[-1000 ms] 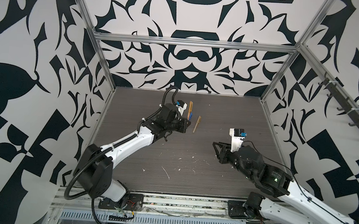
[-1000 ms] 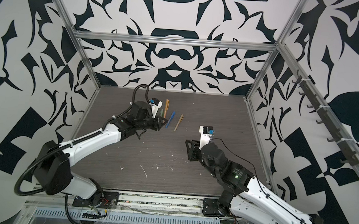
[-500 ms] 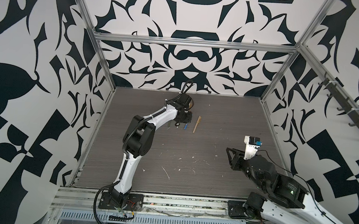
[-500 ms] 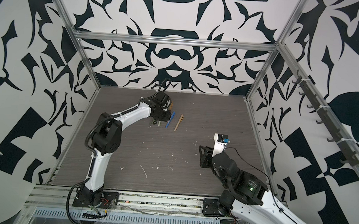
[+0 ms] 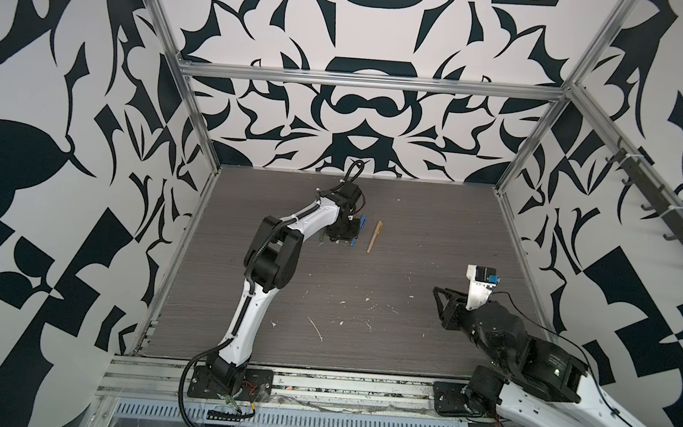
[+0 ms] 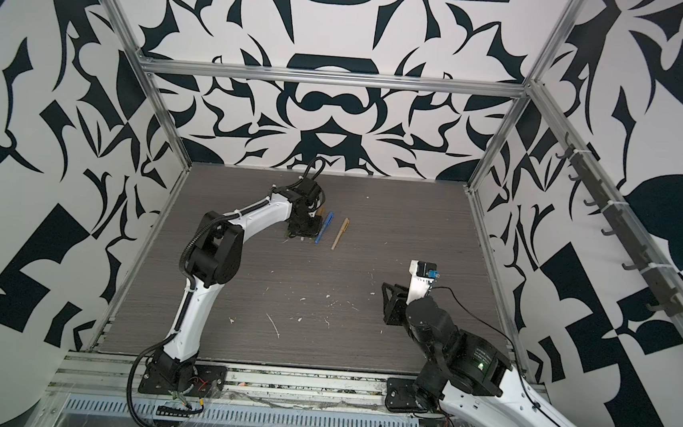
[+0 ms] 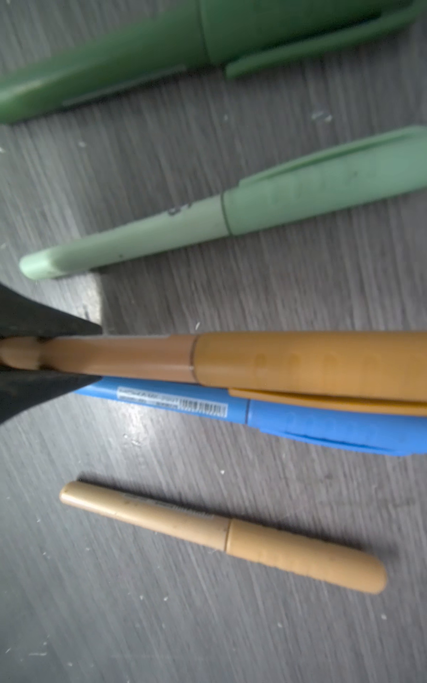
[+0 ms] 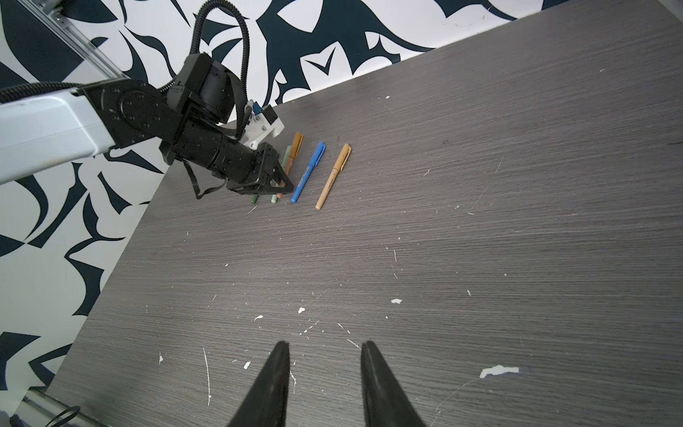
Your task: Insert the pens into the pen caps
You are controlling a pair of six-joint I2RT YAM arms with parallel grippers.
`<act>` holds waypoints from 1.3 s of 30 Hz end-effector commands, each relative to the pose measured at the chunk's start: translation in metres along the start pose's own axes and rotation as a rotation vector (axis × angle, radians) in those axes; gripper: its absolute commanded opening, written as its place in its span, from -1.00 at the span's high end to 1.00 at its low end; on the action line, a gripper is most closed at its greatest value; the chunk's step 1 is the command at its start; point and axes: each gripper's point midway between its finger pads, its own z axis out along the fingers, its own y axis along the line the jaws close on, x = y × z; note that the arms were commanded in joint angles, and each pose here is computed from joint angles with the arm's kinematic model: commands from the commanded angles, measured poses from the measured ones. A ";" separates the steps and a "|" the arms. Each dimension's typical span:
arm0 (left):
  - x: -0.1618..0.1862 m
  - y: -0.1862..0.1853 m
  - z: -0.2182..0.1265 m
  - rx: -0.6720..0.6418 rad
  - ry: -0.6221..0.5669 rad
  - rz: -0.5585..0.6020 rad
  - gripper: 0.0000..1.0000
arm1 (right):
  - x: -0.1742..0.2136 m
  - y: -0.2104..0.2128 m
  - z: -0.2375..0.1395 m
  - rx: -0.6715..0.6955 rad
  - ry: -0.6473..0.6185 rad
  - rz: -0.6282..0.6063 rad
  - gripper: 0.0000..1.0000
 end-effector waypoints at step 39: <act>-0.021 -0.043 -0.199 0.166 -0.353 0.178 0.21 | -0.033 0.021 -0.011 -0.007 -0.026 -0.058 0.26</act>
